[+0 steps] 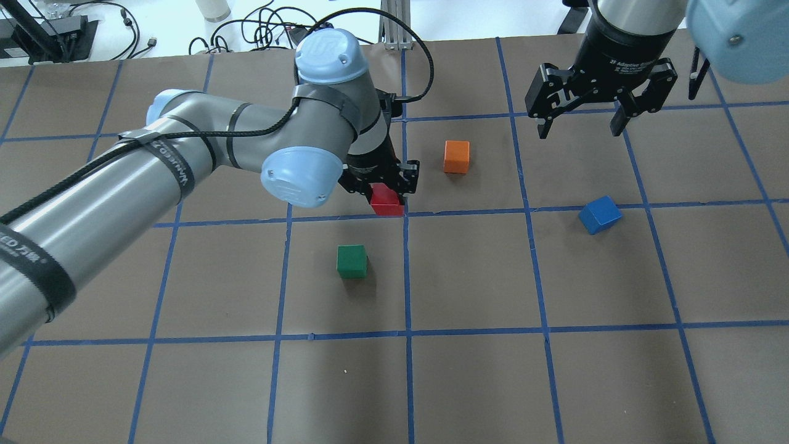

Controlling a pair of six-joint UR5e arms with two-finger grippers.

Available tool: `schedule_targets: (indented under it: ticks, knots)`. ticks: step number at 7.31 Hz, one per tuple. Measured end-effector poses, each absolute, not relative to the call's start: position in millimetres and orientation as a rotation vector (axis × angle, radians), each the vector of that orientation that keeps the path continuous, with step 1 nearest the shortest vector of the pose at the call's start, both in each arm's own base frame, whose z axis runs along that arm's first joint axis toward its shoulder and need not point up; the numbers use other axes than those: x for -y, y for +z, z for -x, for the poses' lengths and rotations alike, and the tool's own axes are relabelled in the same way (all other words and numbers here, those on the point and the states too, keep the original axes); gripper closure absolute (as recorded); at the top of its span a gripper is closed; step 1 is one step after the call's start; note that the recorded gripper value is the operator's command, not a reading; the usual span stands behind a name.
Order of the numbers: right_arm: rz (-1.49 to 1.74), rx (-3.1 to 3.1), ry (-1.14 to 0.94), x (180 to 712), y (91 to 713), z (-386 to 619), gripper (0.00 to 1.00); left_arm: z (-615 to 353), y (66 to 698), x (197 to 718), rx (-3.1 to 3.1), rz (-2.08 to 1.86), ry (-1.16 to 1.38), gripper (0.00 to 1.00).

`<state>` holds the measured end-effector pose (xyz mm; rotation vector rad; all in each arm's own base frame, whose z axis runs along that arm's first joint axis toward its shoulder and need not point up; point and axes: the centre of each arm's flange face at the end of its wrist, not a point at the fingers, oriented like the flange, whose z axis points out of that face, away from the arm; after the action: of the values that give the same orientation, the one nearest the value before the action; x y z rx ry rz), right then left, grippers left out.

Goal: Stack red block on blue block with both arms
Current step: 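Carry the red cube with the left gripper toward the table center, then open the left gripper to release the red cube and lift away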

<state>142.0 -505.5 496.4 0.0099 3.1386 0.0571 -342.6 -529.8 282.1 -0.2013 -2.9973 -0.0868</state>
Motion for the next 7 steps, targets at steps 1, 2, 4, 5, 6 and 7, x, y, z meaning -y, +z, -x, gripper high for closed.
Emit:
schedule_targets:
  ticks: [1,2,4,5,6,7]
  knots:
    - [-0.011,-3.139,0.059,505.4,496.3,-141.9,0.00,365.2,264.8,526.4,2.999,0.202,-0.116,0.96]
    - [-0.011,-3.139,0.059,505.4,496.2,-141.9,0.00,383.7,249.2,525.6,3.006,0.192,-0.130,0.96]
    - [-0.013,-3.139,0.056,506.0,496.8,-140.6,0.00,410.8,224.0,528.1,3.025,0.175,-0.153,0.77]
    - [-0.013,-3.139,0.054,506.2,497.1,-140.3,0.00,418.4,213.9,527.2,3.037,0.182,-0.166,0.31]
    - [-0.013,-3.140,0.053,506.3,497.2,-140.0,0.00,422.1,205.2,526.4,3.048,0.187,-0.178,0.00]
    - [-0.012,-3.140,0.052,506.3,497.3,-140.3,0.00,423.8,199.3,525.7,3.055,0.192,-0.191,0.00]
